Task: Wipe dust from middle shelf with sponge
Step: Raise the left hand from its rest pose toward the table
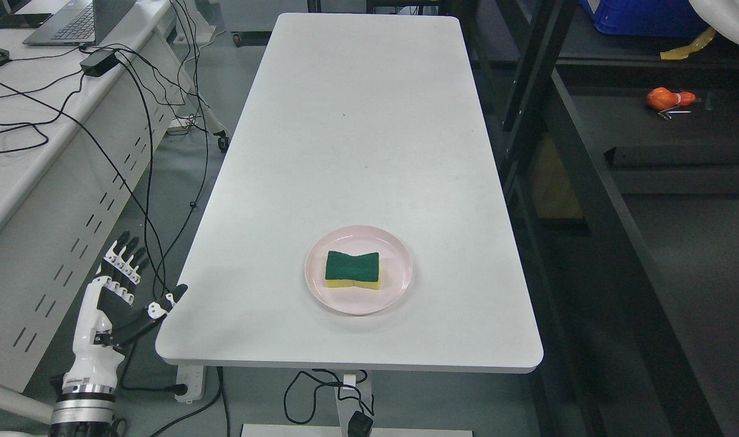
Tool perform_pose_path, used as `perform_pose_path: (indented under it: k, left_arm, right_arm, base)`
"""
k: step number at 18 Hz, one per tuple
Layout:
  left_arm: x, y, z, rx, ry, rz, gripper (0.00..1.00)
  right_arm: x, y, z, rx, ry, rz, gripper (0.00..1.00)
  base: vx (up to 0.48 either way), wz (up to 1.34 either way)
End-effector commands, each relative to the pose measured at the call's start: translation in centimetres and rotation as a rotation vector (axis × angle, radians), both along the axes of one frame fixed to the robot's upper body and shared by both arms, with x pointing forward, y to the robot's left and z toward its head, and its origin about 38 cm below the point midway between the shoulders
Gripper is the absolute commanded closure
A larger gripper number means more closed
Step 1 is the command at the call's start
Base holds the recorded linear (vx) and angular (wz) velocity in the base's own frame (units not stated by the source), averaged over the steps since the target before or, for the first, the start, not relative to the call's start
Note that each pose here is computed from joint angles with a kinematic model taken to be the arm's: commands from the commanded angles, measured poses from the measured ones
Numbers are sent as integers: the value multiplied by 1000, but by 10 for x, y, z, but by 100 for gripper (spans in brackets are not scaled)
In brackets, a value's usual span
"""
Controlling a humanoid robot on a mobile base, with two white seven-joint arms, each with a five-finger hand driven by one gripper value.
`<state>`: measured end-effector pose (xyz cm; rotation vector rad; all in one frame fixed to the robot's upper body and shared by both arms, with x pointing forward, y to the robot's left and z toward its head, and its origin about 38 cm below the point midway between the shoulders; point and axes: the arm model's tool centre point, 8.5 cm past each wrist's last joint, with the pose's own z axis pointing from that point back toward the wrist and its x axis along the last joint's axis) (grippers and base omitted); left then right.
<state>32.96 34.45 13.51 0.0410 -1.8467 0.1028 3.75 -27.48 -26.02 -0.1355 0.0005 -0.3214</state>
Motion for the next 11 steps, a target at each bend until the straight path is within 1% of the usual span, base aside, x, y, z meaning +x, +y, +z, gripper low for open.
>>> perform_pose_path:
  k: [1, 4, 7, 9, 11]
  left_arm:
    - [-4, 5, 0, -5, -1, 20, 1]
    - [-4, 7, 2, 6, -3, 18, 1]
    - [2, 27, 14, 71, -19, 25, 1]
    - [15, 46, 30, 144, -34, 21, 1]
    - [28, 70, 57, 319, -62, 8, 2]
  right_arm:
    - [6, -12, 1, -21, -17, 0, 0]
    - [6, -12, 1, -21, -17, 0, 0]
    - [6, -12, 1, -21, -17, 0, 0]
    - [6, -12, 1, -21, -17, 0, 0]
    - [6, -12, 1, -21, -17, 0, 0]
  base:
    - [0, 0]
    - [0, 0]
    - [0, 0]
    - [0, 0]
    - [0, 0]
